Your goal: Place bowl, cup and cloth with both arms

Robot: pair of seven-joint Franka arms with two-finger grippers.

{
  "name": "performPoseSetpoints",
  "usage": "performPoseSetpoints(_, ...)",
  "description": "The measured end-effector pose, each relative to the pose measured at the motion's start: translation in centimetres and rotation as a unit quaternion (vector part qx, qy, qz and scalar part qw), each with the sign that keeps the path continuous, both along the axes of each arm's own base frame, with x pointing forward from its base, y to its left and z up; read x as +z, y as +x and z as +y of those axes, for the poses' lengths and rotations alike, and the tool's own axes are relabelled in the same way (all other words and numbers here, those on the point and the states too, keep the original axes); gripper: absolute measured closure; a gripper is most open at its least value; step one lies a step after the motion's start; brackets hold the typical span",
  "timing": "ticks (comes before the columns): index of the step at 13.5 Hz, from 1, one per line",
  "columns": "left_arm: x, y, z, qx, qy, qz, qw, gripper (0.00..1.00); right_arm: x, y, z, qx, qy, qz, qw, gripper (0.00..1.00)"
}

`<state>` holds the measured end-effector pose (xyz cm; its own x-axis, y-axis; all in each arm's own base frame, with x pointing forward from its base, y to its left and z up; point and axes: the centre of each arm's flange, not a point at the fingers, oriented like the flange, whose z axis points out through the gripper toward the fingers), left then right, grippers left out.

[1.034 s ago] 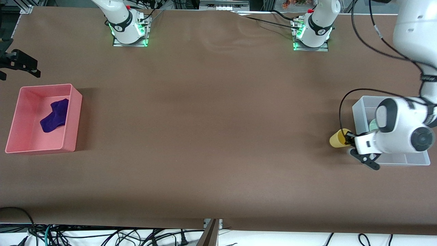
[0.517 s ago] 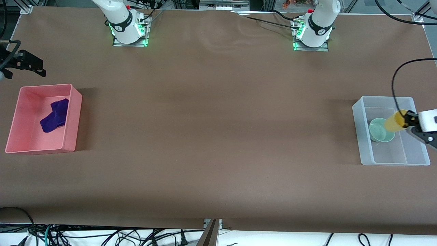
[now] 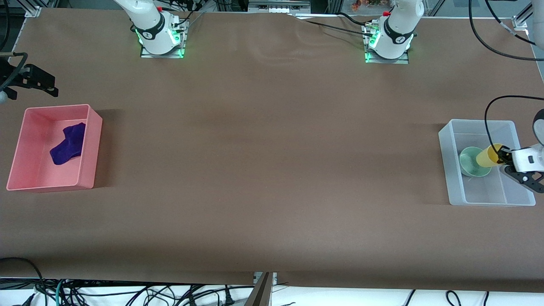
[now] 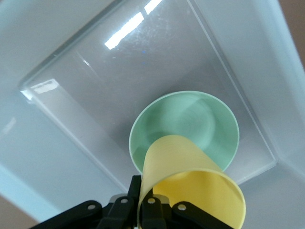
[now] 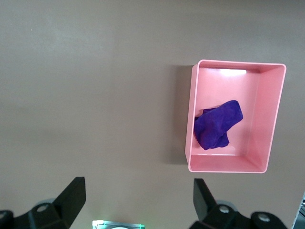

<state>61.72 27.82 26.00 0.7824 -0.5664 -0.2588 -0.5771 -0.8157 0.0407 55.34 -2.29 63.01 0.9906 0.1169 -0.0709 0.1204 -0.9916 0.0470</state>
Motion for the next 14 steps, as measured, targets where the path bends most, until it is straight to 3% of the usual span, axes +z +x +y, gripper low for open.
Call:
performPoseSetpoints(1, -0.4, -0.1, 0.0, 0.003, -0.007, 0.001, 1.0, 0.9, 0.0, 0.0, 0.0, 0.0, 0.0, 0.0, 1.0, 0.0)
performPoseSetpoints(5, 0.9, 0.5, -0.1, -0.001, -0.011, -0.015, 1.0, 0.52, 0.0, 0.0, 0.0, 0.0, 0.0, 0.0, 1.0, 0.0)
performPoseSetpoints(10, 11.8, 2.5, -5.8, -0.009, -0.011, -0.069, 0.998, 0.01, -0.2, 0.1, 0.3, 0.003, 0.0, 0.001, 1.0, 0.0)
performPoseSetpoints(14, 21.9, 2.6, -16.2, 0.068, -0.016, -0.055, 0.996, 0.0, -0.7, 0.4, 0.3, 0.003, 0.0, 0.006, 1.0, 0.0)
